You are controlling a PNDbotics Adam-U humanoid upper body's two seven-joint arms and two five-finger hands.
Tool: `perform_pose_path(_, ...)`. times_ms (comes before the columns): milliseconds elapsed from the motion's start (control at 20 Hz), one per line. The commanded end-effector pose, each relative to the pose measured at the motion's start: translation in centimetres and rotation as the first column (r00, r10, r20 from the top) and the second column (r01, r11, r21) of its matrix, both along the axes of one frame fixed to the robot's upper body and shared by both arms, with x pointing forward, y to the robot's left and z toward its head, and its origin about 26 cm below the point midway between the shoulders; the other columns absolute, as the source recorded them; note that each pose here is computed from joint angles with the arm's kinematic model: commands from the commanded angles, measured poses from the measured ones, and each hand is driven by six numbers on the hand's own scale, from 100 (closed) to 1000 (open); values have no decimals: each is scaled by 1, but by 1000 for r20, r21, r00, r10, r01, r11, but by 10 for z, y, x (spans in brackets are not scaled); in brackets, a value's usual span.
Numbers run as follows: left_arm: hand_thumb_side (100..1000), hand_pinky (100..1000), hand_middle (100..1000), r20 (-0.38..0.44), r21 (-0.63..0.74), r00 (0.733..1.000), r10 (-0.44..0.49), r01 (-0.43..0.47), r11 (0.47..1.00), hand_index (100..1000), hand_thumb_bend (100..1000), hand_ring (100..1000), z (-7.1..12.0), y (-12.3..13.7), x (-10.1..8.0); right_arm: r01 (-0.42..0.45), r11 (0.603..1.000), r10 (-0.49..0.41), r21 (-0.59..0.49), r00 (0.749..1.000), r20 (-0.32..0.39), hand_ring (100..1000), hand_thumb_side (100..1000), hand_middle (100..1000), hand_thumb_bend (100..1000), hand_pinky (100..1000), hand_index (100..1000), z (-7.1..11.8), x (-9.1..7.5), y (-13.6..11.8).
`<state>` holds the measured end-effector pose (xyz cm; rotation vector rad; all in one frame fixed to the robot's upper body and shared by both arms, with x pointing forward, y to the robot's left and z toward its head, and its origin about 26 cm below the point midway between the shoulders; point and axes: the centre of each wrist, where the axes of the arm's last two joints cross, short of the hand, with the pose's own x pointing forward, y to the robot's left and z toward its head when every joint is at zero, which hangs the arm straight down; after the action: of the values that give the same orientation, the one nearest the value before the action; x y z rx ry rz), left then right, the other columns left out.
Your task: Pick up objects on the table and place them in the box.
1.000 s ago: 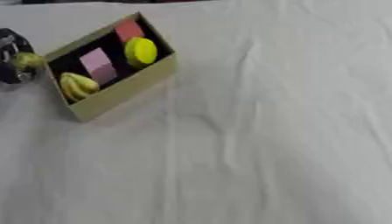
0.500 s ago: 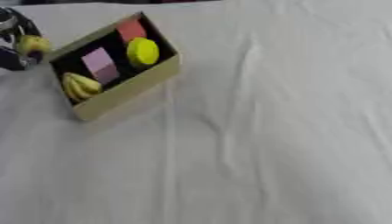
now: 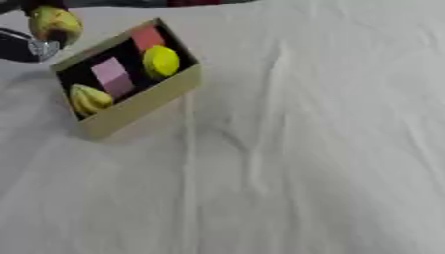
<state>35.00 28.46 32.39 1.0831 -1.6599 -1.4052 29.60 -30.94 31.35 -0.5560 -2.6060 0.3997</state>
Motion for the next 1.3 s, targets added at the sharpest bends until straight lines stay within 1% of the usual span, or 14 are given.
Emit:
perform_pose_path(50, 100, 610, 566, 23, 10, 1000, -13, 13, 1000, 663, 149, 599, 10, -3, -7, -3, 1000, 3, -15, 999, 33, 791, 553, 715, 100, 868, 813, 11, -5, 0)
perform_pose_path(250, 100, 612, 570, -15, 13, 999, -37, 37, 999, 667, 168, 603, 2, -10, -3, -6, 1000, 6, -14, 999, 33, 791, 552, 714, 100, 868, 813, 11, -5, 1)
perform_pose_path(350, 100, 620, 581, -44, 24, 998, -37, 38, 999, 684, 227, 614, -4, -11, 1, -8, 1000, 8, -13, 999, 33, 791, 552, 714, 100, 868, 813, 11, -5, 1)
perform_pose_path(400, 118, 629, 593, -64, 34, 998, -29, 32, 999, 699, 266, 623, -9, -11, 4, -9, 1000, 9, -13, 999, 34, 791, 551, 714, 100, 868, 813, 11, -5, 1)
perform_pose_path(500, 143, 643, 606, -97, 49, 995, -10, 15, 999, 714, 297, 635, -18, -10, 10, -11, 1000, 11, -13, 999, 34, 791, 552, 714, 100, 868, 813, 11, -5, 1)
perform_pose_path(550, 165, 660, 623, -110, 54, 994, -4, 10, 998, 732, 327, 652, -22, -9, 13, -11, 1000, 11, -13, 999, 34, 791, 552, 714, 100, 868, 813, 11, -5, 1)
perform_pose_path(600, 166, 661, 624, -120, 58, 993, 1, 6, 998, 733, 329, 654, -26, -8, 15, -11, 1000, 11, -13, 999, 34, 791, 552, 714, 100, 868, 813, 11, -5, 1)
perform_pose_path(750, 261, 702, 681, -140, 69, 990, 5, 5, 998, 806, 409, 697, -32, -8, 20, -13, 1000, 14, -13, 999, 34, 791, 552, 714, 100, 868, 813, 11, -5, 2)
perform_pose_path(800, 276, 714, 693, -139, 71, 990, 4, 6, 997, 824, 423, 708, -33, -8, 20, -14, 1000, 14, -14, 999, 33, 791, 552, 714, 100, 868, 813, 11, -5, 2)
perform_pose_path(850, 381, 759, 771, -133, 70, 991, 1, 9, 998, 894, 492, 760, -33, -8, 20, -14, 1000, 14, -14, 999, 33, 791, 552, 714, 100, 868, 813, 11, -5, 2)
perform_pose_path(900, 417, 782, 817, -123, 63, 992, -5, 13, 998, 923, 524, 791, -32, -8, 20, -13, 1000, 14, -14, 999, 33, 791, 552, 714, 100, 868, 813, 11, -5, 2)
perform_pose_path(950, 469, 794, 833, -111, 58, 994, -12, 19, 998, 938, 543, 803, -31, -8, 19, -13, 1000, 13, -13, 999, 33, 791, 551, 714, 100, 868, 813, 11, -5, 1)
perform_pose_path(1200, 492, 799, 817, -27, 13, 999, -29, 30, 999, 935, 551, 805, -28, -8, 16, -13, 1000, 13, -13, 999, 33, 791, 550, 714, 100, 869, 813, 11, -5, 1)
perform_pose_path(1300, 507, 791, 799, 22, -26, 999, -41, 42, 999, 928, 520, 793, -23, -9, 13, -12, 1000, 12, -12, 999, 33, 791, 549, 714, 100, 869, 813, 11, -5, 1)
